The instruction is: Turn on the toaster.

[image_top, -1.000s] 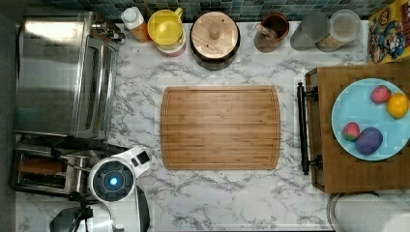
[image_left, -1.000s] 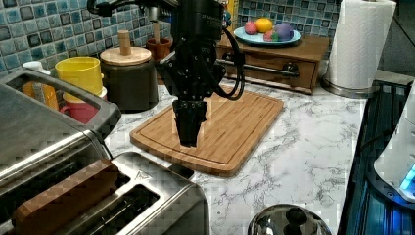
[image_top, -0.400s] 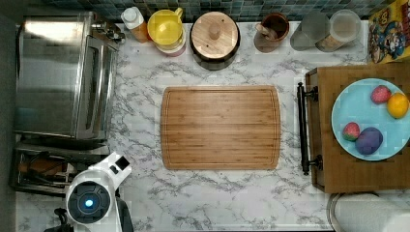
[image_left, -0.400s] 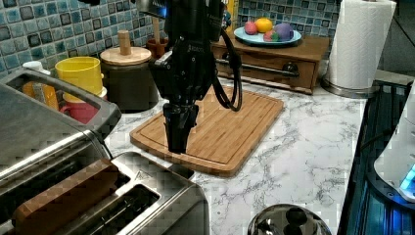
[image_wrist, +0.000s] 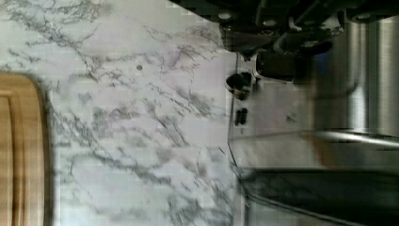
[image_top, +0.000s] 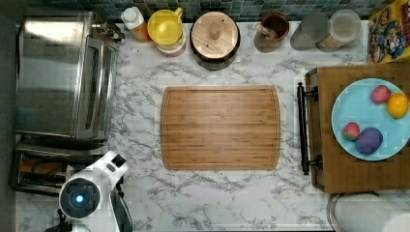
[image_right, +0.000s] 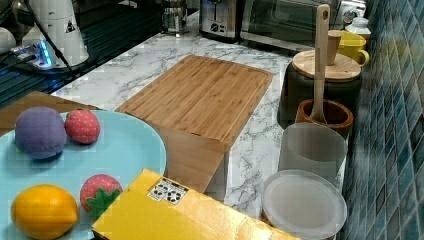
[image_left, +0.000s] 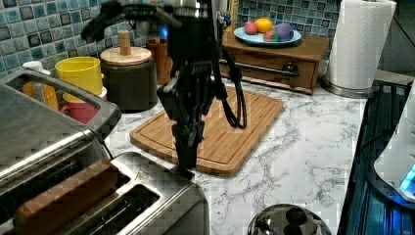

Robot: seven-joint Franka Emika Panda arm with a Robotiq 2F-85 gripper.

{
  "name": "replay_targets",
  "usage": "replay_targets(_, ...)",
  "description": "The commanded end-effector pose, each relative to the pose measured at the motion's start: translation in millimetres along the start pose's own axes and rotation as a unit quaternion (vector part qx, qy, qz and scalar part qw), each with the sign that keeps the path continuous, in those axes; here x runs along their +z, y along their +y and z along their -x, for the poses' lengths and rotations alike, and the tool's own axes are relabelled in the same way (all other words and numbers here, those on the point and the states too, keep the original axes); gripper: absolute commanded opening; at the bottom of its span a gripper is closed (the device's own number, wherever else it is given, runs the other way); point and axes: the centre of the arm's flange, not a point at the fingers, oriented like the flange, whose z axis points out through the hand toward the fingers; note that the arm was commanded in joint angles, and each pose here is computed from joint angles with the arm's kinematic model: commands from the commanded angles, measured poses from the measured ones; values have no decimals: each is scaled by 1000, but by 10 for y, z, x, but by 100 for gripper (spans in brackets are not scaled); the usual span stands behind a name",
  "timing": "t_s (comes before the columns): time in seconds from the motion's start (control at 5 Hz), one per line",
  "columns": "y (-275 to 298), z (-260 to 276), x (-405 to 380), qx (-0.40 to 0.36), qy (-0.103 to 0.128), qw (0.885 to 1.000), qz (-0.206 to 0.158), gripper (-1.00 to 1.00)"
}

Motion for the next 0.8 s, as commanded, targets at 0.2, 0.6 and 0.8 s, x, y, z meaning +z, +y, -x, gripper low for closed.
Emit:
replay_targets(0.2,-406,-184,45,64,8,997,-36,-100)
replay_targets(0.6,-622,-157,583,54,-42,998,-9,-100)
replay_targets(0.8,-709,-85,983,46,-78,996,19,-100)
